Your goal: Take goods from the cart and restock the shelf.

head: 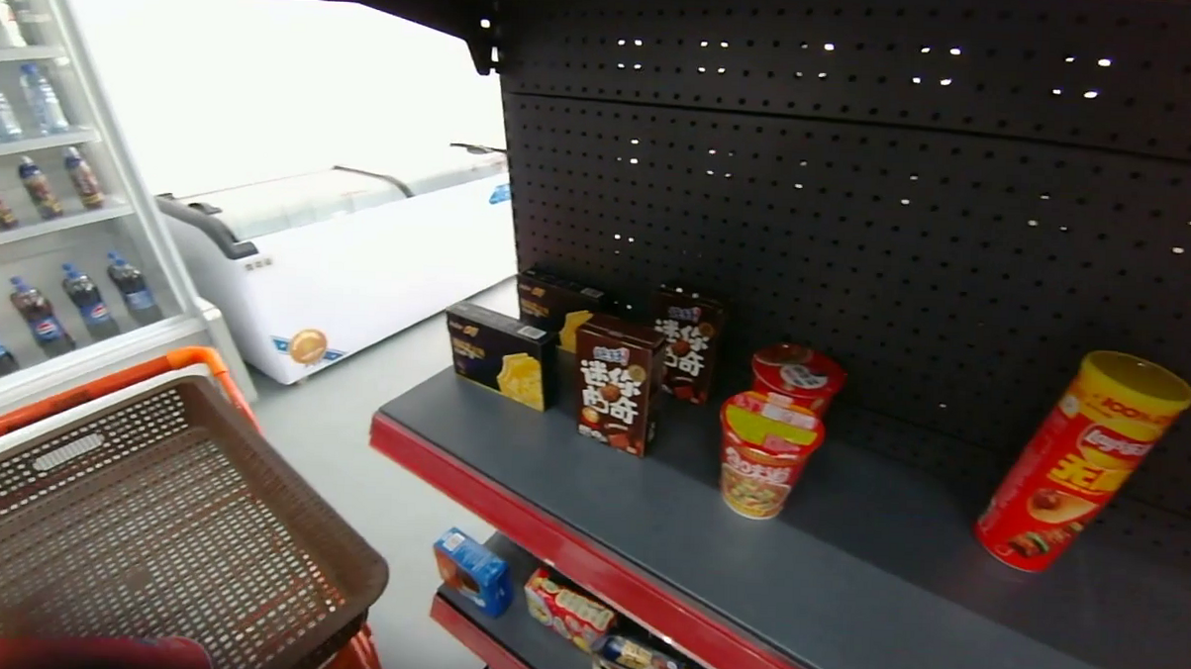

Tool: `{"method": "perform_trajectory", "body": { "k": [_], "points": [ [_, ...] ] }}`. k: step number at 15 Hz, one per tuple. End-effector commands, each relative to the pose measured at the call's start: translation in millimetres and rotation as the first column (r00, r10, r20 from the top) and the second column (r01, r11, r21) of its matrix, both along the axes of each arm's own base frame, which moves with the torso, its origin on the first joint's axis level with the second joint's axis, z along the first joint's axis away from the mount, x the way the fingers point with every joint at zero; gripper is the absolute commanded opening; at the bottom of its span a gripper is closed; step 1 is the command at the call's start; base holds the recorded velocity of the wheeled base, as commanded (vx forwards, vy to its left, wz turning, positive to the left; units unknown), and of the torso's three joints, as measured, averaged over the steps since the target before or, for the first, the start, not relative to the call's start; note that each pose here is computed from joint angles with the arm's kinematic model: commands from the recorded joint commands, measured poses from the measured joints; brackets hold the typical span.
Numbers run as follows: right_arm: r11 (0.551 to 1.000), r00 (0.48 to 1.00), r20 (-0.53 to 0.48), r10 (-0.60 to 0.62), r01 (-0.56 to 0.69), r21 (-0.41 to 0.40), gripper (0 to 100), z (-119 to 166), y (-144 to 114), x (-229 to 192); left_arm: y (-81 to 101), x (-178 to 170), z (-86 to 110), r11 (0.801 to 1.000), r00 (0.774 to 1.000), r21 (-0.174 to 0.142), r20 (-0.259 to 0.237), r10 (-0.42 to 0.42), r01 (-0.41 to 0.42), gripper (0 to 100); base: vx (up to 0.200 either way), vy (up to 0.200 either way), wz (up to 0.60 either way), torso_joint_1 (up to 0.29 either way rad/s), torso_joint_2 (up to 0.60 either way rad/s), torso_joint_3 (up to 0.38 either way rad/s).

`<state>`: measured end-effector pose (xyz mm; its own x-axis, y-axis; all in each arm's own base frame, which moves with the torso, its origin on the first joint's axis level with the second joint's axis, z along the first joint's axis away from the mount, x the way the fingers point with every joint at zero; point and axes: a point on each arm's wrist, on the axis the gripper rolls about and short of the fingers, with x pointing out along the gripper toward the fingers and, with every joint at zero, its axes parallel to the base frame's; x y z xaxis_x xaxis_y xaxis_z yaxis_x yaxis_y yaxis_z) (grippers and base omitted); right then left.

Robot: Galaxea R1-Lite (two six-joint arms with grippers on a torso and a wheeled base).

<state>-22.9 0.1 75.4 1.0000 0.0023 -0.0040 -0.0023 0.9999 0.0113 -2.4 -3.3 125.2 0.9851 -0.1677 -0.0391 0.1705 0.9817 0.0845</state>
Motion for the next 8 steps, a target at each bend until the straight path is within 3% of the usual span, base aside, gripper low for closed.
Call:
{"method": "perform_trajectory", "body": {
  "k": [1, 8],
  "points": [
    [1.000, 1.000, -0.001, 0.001, -0.001, -0.001, 100, -0.1, 0.0, 0.0, 0.0, 0.5, 0.1, 1.000, 1.000, 0.000, -0.003, 0.000, 0.000, 0, 0.000, 0.000, -0.60, -0.002, 0.00, 0.002],
    [1.000, 1.000, -0.001, 0.001, -0.001, 0.001, 100, -0.1, 0.0, 0.0, 0.0, 0.5, -3.9, 1.000, 1.000, 0.000, -0.013, 0.000, 0.000, 0, 0.000, 0.000, -0.60, 0.003, 0.00, 0.002]
  ]
}}
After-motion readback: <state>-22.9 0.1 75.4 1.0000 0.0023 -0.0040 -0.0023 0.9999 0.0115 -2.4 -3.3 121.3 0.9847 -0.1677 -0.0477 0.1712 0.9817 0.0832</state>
